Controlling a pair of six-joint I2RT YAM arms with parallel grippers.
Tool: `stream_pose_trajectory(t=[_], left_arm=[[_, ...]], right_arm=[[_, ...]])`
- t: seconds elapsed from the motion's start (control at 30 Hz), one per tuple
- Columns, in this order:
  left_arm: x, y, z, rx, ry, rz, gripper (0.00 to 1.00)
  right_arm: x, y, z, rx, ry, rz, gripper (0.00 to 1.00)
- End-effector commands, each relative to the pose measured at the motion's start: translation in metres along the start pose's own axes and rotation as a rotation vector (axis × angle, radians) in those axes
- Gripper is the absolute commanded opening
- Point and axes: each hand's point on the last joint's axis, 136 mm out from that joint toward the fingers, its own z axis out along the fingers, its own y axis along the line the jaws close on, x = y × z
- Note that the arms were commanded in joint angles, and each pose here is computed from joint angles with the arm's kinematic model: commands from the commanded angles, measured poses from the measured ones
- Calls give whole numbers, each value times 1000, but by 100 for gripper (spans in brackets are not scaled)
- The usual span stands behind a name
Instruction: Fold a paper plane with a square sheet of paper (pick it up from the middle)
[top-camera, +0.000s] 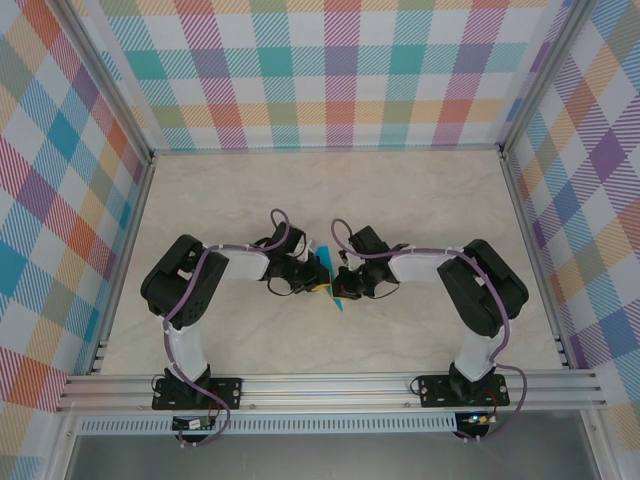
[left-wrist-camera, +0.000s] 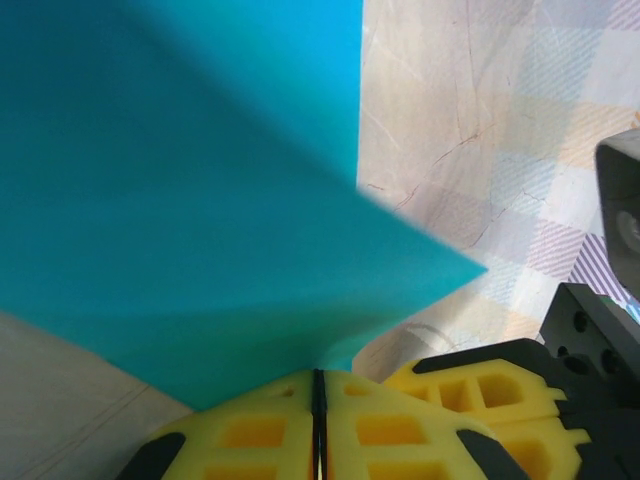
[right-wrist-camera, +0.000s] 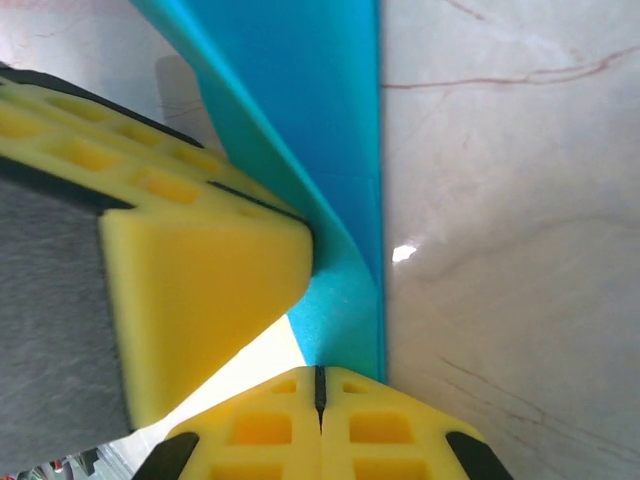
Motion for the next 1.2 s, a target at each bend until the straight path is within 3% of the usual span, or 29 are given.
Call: stream_pose_trajectory(t=[0.0,0.3,1.17], left_arm=[[-6,5,-2,-57,-19,16,11],[-26,-35,-33,-79,-61,290,18],[-49,3,-12,-103,-65,313,18]], right_arm=[[20,-22,8,60,58,18,0],[49,-44,3,129,131,22,0],[67,-51,1,132,180,35,0]])
